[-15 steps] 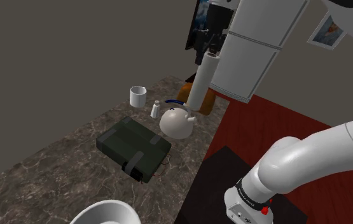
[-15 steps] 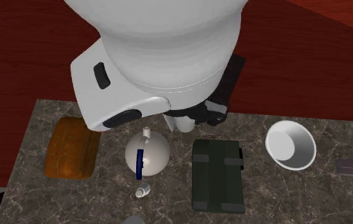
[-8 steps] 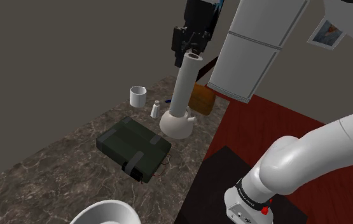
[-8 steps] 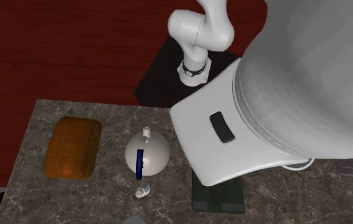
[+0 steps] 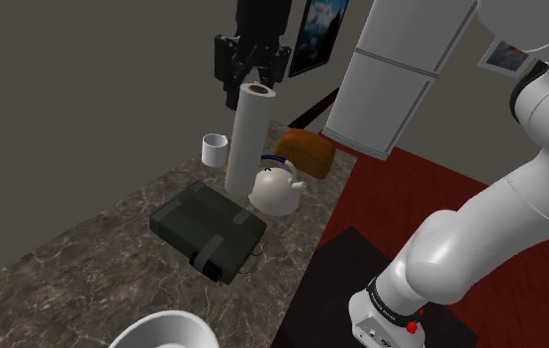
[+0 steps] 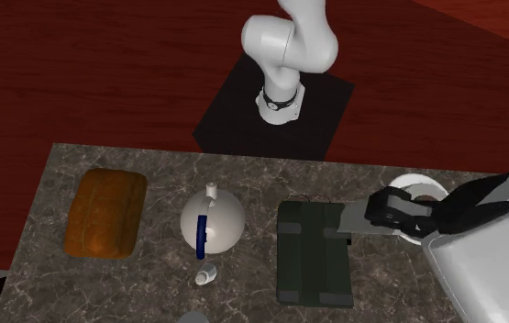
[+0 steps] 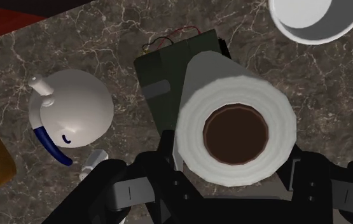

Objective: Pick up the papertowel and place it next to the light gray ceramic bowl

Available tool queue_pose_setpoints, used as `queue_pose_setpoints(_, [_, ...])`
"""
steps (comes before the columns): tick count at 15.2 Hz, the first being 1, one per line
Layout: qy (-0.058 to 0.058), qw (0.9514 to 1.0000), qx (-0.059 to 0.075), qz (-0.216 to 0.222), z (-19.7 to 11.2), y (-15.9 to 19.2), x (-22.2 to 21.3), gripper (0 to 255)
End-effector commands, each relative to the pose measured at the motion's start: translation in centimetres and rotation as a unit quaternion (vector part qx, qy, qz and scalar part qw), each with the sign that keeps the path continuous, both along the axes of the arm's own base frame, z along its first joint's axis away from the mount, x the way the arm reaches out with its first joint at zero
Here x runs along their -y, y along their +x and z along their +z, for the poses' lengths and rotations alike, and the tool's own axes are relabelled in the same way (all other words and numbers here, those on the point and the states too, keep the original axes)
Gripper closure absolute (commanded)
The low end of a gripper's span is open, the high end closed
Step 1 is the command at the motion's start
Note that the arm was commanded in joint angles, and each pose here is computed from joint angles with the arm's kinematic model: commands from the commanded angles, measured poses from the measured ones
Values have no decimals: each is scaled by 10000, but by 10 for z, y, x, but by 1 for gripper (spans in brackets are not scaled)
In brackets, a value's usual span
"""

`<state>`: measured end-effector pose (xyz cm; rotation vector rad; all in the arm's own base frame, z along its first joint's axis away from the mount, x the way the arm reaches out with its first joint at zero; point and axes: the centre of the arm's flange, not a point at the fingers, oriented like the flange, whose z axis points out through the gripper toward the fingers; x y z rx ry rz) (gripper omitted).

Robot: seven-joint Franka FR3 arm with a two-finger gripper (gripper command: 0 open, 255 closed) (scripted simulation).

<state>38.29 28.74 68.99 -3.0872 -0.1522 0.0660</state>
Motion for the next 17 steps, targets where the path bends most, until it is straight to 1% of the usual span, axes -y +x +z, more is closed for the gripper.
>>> queue_pose_setpoints(1, [6, 10000, 1, -11, -1, 2, -28, 255])
queue_pose_setpoints(15, [6, 10000, 1, -11, 0, 4, -213, 255])
queue_pose_setpoints(16, [6, 10000, 1, -11, 0, 4, -222, 255])
queue_pose_setpoints(17, [6, 10000, 1, -11, -6, 4, -222, 255])
